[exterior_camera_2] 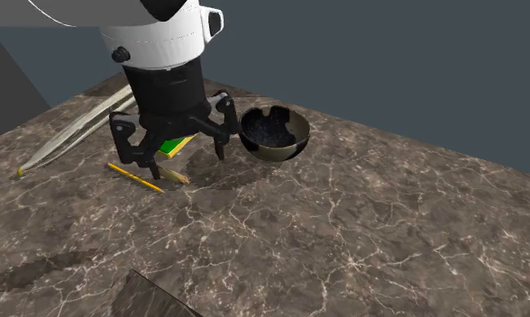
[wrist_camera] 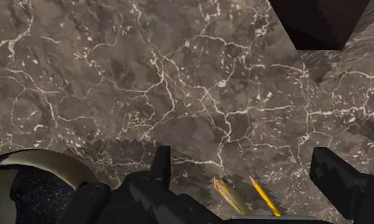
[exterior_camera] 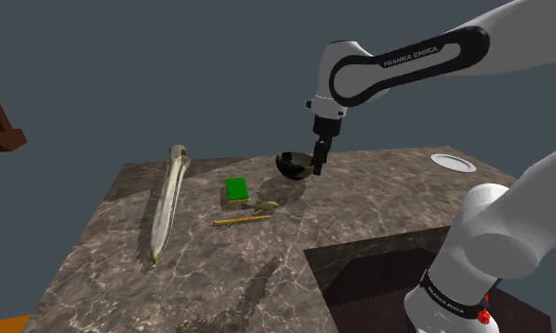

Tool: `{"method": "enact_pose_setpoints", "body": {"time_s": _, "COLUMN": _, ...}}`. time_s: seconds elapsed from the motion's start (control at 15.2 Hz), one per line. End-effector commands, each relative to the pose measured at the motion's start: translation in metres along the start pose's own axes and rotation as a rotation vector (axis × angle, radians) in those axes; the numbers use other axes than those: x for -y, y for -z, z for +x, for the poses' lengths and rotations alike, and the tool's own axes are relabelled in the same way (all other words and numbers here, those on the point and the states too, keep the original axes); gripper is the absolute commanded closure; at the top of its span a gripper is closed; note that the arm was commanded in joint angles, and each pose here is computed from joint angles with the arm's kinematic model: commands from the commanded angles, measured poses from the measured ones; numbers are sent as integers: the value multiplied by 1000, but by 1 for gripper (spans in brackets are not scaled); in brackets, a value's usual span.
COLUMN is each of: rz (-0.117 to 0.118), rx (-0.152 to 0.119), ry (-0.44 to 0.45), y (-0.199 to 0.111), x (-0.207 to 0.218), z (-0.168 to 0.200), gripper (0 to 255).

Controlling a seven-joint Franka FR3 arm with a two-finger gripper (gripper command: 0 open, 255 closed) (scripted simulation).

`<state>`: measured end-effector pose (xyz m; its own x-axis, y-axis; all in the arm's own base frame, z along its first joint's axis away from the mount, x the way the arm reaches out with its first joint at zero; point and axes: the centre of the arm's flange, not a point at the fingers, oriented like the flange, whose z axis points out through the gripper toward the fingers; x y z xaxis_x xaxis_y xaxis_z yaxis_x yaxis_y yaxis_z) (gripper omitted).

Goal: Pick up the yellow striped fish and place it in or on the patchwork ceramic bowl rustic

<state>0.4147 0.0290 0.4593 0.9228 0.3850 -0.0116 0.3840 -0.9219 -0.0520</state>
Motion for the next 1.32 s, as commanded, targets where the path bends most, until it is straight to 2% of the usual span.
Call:
{"method": "enact_pose_setpoints", "body": {"time_s": 0.0, "rz": -6, "rx": -7, "ry": 75, "y": -15, "x": 1, "z": 24, "gripper": 0}}
{"method": "enact_pose_setpoints", "body": {"time_s": 0.86, "rz": -39, "rx": -37, "ry": 544, "y": -113, "x": 46, "z": 151, "gripper": 0}}
{"method": "enact_pose_setpoints", "body": {"time_s": 1.25, "rz": -41, "rx": -39, "ry": 565, "y": -143, "x": 49, "z": 157, "gripper": 0}}
